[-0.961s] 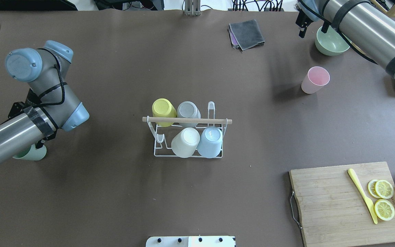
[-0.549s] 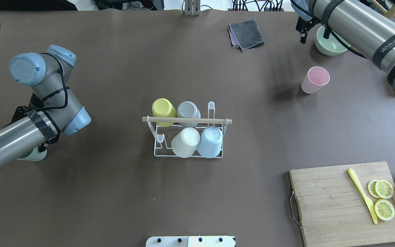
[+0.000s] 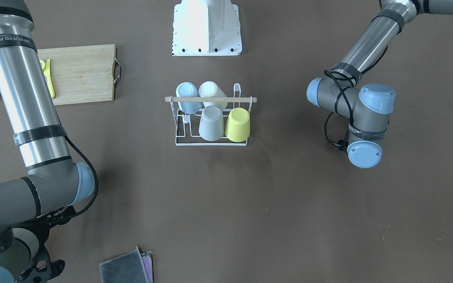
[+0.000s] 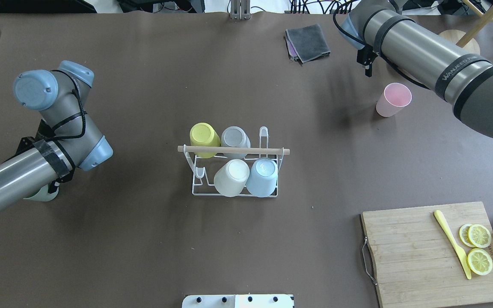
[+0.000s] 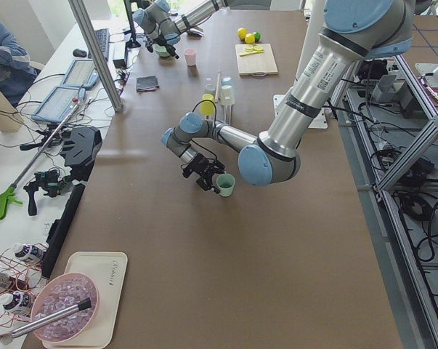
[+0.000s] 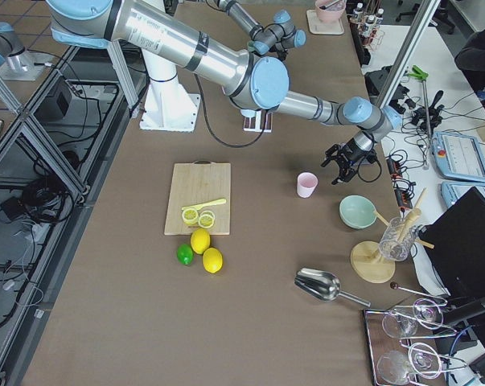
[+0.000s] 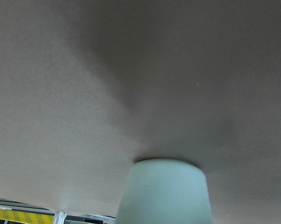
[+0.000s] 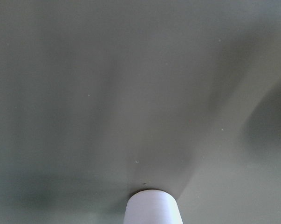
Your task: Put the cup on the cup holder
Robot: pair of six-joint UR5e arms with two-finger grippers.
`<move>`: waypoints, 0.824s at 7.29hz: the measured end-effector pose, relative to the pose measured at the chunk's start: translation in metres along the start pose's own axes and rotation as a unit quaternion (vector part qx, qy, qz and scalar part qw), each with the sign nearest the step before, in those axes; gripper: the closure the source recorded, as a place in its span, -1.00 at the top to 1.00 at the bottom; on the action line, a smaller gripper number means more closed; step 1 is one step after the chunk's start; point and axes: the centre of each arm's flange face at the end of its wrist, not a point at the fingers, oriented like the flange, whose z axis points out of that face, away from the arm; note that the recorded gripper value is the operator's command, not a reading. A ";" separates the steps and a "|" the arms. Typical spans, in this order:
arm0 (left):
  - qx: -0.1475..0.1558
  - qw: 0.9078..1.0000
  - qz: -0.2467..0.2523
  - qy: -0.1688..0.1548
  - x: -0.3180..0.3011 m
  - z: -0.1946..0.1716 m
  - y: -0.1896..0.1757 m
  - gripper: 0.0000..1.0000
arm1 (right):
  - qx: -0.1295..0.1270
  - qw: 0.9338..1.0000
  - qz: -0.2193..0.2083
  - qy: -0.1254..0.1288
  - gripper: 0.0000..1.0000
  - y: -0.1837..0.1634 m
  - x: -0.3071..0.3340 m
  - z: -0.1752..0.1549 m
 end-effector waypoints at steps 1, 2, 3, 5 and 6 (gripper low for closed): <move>-0.002 1.000 0.007 0.002 -0.001 0.002 0.000 0.83 | -0.010 1.000 -0.012 0.005 1.00 -0.001 -0.003 0.012; -0.004 1.000 0.014 0.006 -0.001 0.003 0.000 0.81 | -0.019 1.000 -0.019 0.008 1.00 -0.003 -0.008 0.021; -0.004 1.000 0.018 0.012 -0.001 0.004 -0.001 0.79 | -0.028 0.999 -0.021 0.010 1.00 -0.004 -0.011 0.030; -0.006 0.999 0.025 0.023 -0.002 0.006 -0.002 0.73 | -0.047 0.998 -0.029 0.013 1.00 -0.002 -0.007 0.046; -0.009 0.999 0.024 0.025 -0.003 0.008 -0.003 0.70 | -0.052 0.998 -0.033 0.013 1.00 -0.001 -0.007 0.049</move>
